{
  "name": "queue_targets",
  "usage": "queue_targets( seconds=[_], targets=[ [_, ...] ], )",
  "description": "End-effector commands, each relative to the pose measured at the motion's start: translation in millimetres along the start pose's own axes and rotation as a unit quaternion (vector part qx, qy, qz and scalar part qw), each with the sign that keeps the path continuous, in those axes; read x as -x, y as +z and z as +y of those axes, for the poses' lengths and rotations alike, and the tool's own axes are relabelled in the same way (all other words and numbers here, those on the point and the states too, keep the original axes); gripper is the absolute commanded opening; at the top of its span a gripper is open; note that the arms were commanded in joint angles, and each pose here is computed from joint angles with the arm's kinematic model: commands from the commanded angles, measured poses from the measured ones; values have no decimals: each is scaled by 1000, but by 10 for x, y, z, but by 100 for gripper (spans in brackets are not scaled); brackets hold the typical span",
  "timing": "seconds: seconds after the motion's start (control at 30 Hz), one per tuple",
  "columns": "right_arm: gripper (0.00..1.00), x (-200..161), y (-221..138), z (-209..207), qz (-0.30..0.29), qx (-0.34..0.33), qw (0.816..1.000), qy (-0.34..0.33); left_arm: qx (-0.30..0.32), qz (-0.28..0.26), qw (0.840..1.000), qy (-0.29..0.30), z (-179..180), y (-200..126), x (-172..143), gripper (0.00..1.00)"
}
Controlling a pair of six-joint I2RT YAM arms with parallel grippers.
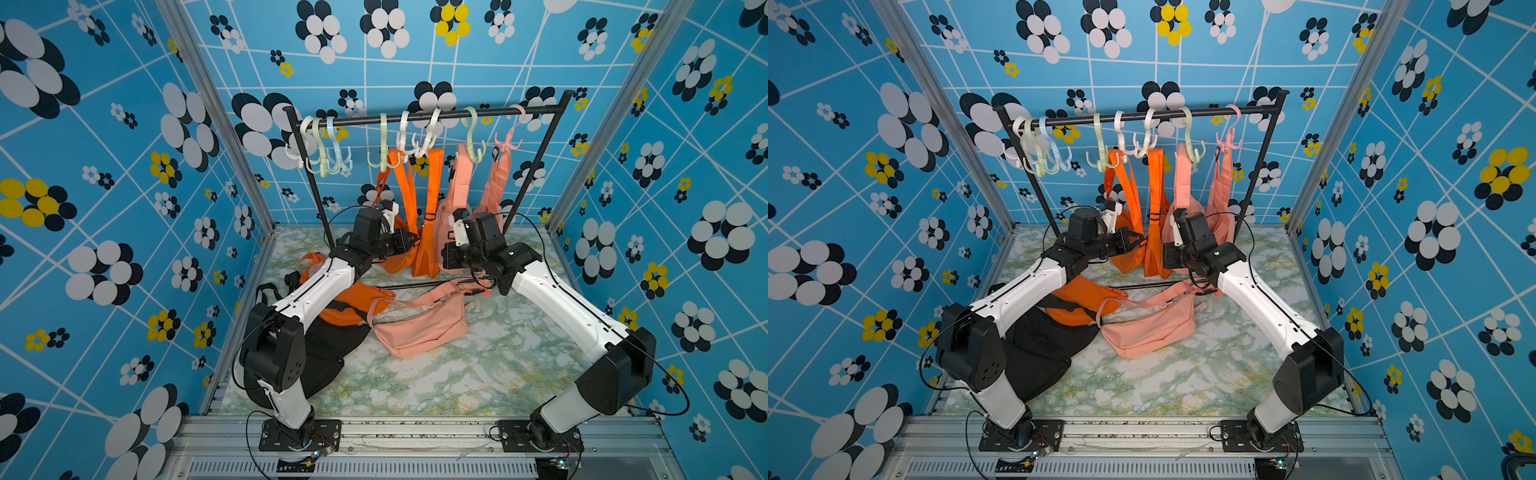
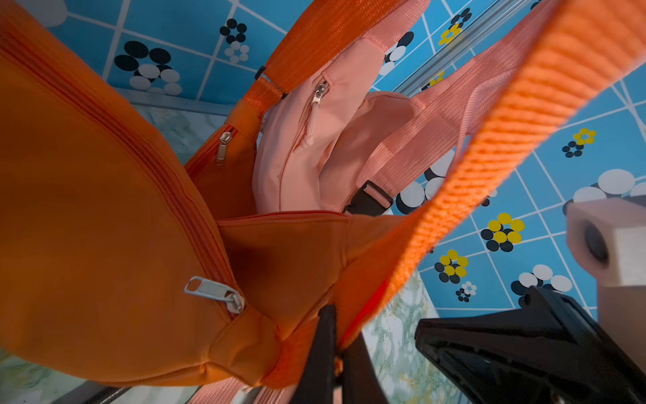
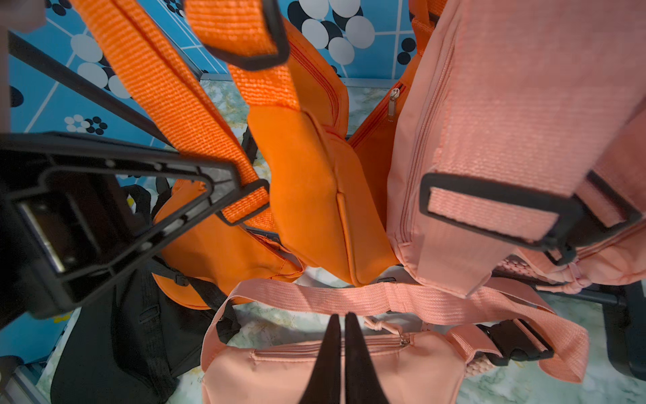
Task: Take the bag off the hook
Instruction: Pick up the bag from the hook.
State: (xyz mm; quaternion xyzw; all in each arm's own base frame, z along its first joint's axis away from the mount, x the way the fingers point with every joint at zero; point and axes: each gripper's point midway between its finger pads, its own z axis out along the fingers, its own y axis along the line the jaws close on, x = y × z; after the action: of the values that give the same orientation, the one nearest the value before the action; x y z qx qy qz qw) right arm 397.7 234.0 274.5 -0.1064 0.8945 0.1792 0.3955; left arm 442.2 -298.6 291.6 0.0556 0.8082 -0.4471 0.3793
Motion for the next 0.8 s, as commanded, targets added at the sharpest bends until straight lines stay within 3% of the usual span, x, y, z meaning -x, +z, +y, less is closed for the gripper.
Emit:
queue_targets(
  seconds=[0.0,0.07,0.2,0.23,0.4,0.67,0.73,0.77],
  targets=[
    [22,154,-194,136,-32,35,999,-16,-31,-14,999,28,-365,-306,181,0],
    [31,220,-233,288,-42,76,996,-21,-37,-16,999,35,-476,-423,174,0],
    [71,256,-238,520,-43,128,991,-25,-57,-25,997,40,-701,-672,191,0],
    [77,243,-232,571,-41,133,990,-30,-61,-28,997,42,-745,-727,199,0],
    [87,98,-201,890,-34,144,985,-83,-70,-41,995,49,-907,-962,208,0],
    [85,226,-118,1162,-51,172,981,-75,-97,-33,994,44,-1103,-1057,111,0],
    [65,280,-110,1183,-60,174,980,-72,-108,-30,993,39,-1149,-1070,93,0],
    [39,310,-136,1210,-66,181,979,-70,-109,-31,993,39,-1155,-1083,94,0]
  ],
)
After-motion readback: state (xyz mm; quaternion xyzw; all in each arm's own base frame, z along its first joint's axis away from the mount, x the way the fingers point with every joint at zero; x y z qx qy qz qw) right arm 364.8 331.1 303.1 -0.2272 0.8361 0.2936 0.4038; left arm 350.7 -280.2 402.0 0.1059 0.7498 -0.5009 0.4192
